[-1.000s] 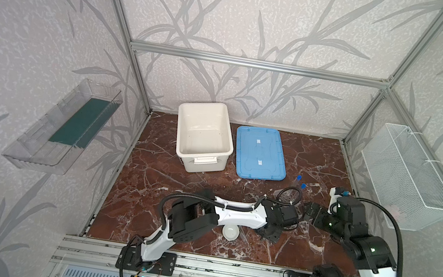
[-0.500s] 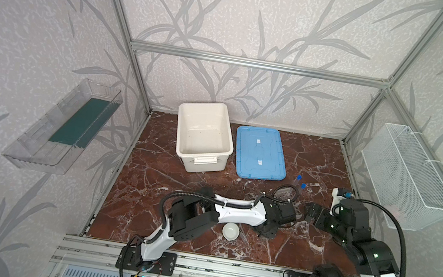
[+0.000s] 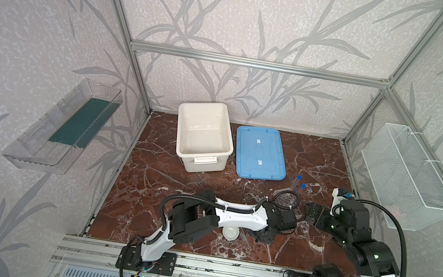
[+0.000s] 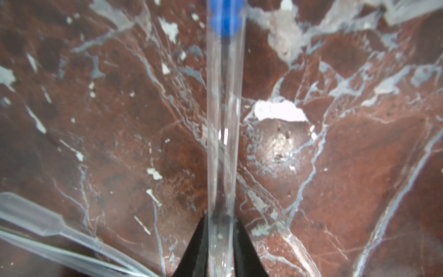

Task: Organize the chemistry lab equipment
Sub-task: 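Lift the third tube upright with the left gripper while the right gripper approaches, then grasp the third tube's blue cap with the right gripper while the left gripper opens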

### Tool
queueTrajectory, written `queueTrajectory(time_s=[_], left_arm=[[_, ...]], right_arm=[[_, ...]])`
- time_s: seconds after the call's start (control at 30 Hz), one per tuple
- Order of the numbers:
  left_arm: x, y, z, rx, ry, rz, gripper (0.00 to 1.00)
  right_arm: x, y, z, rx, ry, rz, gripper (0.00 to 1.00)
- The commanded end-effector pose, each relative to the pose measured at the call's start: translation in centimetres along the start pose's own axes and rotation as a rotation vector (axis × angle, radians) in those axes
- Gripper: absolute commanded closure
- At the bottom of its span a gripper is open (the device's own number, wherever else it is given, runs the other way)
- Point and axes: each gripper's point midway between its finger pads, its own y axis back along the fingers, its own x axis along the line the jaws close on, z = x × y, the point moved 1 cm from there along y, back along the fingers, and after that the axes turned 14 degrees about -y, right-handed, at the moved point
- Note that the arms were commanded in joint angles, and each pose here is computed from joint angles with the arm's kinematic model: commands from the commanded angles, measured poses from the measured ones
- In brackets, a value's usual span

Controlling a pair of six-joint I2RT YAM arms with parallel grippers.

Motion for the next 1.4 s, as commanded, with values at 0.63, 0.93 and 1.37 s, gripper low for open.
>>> queueTrajectory(time_s=[0.63, 0.93, 1.37], left_arm=[[0.4, 5.2, 3.3, -0.381, -0.014, -0.267, 0.89], [-0.4, 8.9, 4.3, -0.630, -0.102, -0.413, 0.89], [1.6, 12.1, 3.1, -0.752, -0.130, -0.388, 0.89]], right_arm=[[4.9, 1.4, -1.3, 0.144, -0.020, 0.262, 0.01], [8.2, 2.4, -1.4, 0.245, -0.019, 0.405, 0.01], [10.8, -0.4, -1.9, 0.361, -0.097, 0.464, 0.14]])
